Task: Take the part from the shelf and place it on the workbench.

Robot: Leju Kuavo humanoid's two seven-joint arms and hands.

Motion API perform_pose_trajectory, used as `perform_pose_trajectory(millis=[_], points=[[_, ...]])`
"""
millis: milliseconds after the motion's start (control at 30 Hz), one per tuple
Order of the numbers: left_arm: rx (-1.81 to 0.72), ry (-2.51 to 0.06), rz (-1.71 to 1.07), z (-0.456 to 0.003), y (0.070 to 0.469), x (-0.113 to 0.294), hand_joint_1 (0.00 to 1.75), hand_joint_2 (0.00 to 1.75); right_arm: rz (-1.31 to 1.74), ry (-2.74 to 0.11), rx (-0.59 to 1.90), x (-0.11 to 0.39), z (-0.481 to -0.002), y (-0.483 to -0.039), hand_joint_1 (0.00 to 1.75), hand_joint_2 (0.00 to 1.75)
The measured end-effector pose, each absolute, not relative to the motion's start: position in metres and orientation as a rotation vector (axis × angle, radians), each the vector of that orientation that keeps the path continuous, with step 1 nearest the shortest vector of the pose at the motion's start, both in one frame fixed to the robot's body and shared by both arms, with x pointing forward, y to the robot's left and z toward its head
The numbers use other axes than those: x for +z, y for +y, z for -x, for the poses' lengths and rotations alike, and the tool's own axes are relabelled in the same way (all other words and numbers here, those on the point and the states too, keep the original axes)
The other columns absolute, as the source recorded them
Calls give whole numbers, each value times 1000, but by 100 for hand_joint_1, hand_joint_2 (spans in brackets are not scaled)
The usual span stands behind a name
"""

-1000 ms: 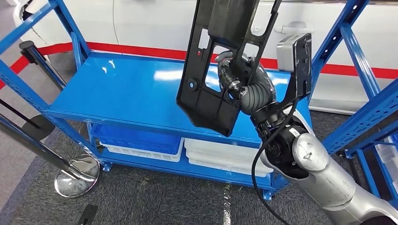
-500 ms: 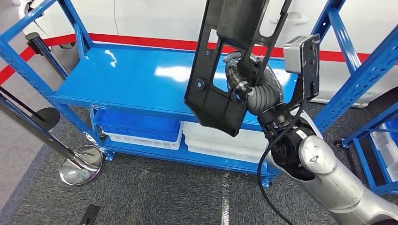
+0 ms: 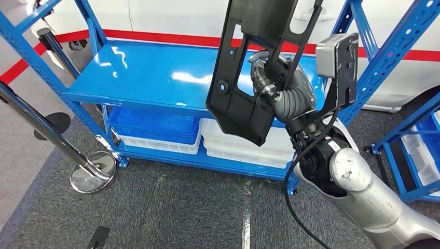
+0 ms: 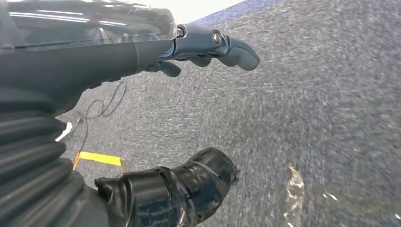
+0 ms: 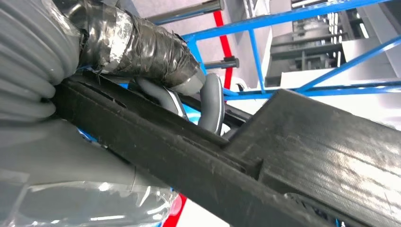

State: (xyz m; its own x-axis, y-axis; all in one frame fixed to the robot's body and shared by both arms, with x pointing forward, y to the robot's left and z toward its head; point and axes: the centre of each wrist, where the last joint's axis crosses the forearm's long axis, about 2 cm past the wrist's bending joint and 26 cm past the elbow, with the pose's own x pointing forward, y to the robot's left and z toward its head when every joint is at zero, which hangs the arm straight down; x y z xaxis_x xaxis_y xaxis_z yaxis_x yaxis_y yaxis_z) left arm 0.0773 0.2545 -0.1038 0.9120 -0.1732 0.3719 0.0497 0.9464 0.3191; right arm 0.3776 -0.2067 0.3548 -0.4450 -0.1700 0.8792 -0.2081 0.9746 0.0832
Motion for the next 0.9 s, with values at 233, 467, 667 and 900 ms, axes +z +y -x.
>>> perform_pose_trajectory(millis=[233, 467, 667, 900], points=[[-119, -418, -306, -77, 253, -104, 0, 175, -277, -2039, 49, 355, -378, -207, 175, 175], [-126, -439, -306, -76, 252, -104, 0, 175, -289, -2063, 63, 361, -378, -207, 175, 175], [-123, -463, -313, -75, 252, -104, 0, 175, -245, -2108, 93, 367, -377, -207, 175, 175], [-113, -480, -321, -84, 253, -102, 0, 175, -218, -2141, 105, 376, -375, -207, 175, 175]])
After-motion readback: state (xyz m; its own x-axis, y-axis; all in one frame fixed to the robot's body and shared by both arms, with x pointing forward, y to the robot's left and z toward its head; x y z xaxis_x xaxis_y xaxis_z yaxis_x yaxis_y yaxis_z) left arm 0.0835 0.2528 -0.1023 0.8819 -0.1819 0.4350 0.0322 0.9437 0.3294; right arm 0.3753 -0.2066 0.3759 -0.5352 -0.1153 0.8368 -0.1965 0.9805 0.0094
